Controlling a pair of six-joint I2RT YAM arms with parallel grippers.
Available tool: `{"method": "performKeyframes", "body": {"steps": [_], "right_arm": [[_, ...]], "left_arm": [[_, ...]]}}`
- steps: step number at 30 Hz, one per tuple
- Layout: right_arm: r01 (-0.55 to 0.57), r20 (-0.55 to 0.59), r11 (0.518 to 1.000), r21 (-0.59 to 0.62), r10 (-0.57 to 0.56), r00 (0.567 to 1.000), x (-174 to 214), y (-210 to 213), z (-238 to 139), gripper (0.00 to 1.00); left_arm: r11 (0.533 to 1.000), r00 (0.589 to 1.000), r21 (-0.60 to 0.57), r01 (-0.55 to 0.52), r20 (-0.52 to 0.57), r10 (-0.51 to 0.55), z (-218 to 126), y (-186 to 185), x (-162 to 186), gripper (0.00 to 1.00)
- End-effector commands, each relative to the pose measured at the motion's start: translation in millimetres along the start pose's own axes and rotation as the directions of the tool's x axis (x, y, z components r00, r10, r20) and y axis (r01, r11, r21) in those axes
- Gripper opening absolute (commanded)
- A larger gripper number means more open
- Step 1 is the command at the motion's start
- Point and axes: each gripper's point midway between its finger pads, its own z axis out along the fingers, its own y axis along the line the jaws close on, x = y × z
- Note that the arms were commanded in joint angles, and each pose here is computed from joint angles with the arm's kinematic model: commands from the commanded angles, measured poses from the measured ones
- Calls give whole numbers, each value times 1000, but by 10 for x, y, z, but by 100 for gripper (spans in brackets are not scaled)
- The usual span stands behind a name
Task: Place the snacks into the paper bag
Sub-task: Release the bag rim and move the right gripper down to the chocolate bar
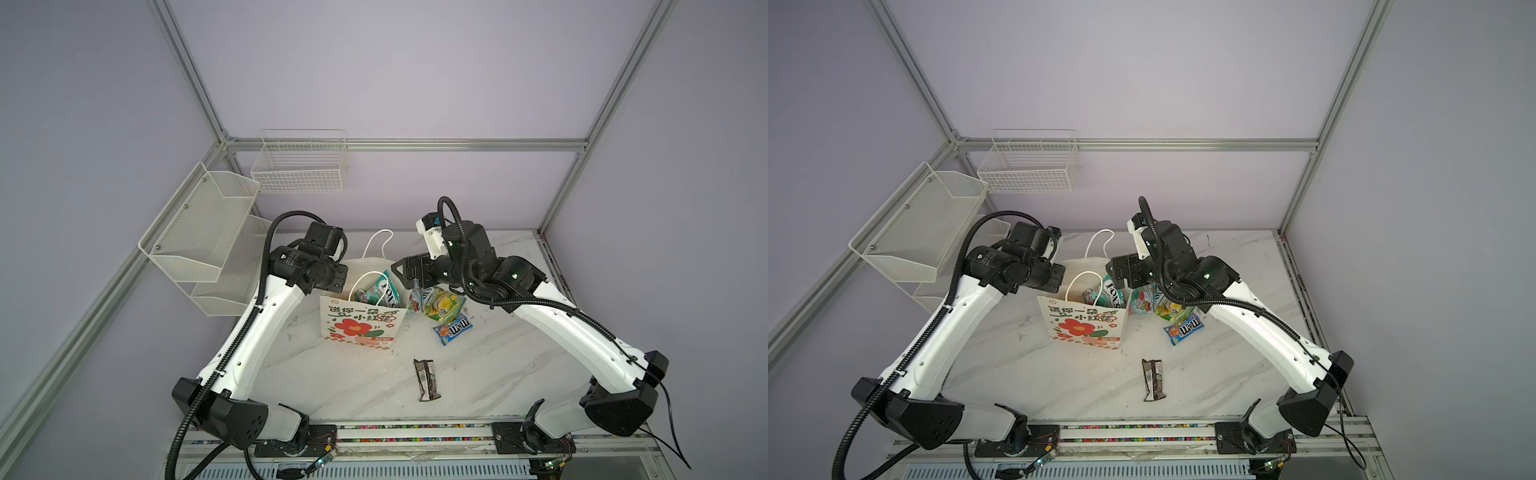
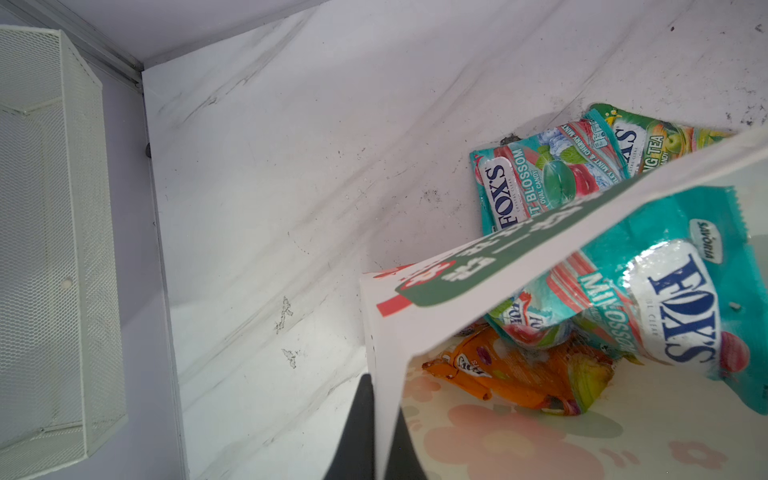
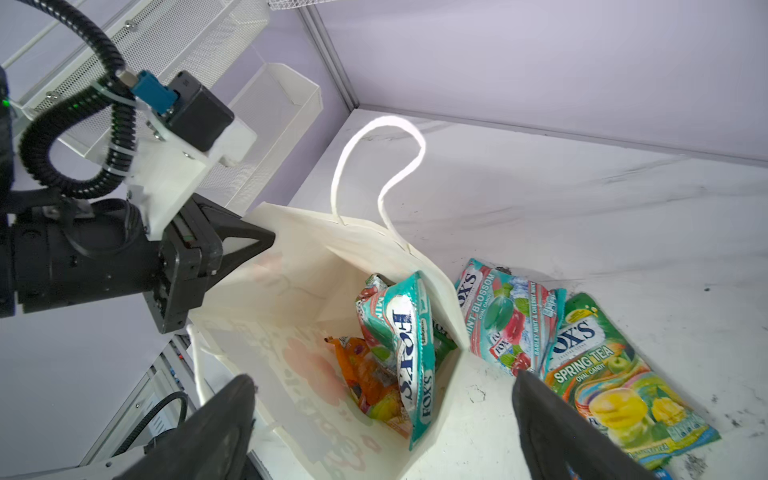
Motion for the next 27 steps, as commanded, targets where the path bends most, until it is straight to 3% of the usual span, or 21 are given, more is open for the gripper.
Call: {"method": "performKeyframes", "body": {"steps": [1,4,11,19,27], "right_arm": [[10,40,993,120,-15,999,17,-242,-142,97],[-18,66,976,219,3,998,65,-451,-229,97],[-14,27,963,270,8,1000,360,-639,-259,97],[-30,-62,974,225,45,997,766,-668,-167,97],[-52,-193,970,236,99,976,1425,-846,-55,97]], "left_arm": [[1000,992,-12,14,128,-13,-272,92,-305,0],[1000,990,-24,14,141,-11,-342,128,-339,0],[998,984,-70,9,175,4,-561,249,-442,0],[997,986,-76,-2,168,15,-564,247,-546,0],[997,991,-80,-4,132,14,-422,222,-482,0]]}}
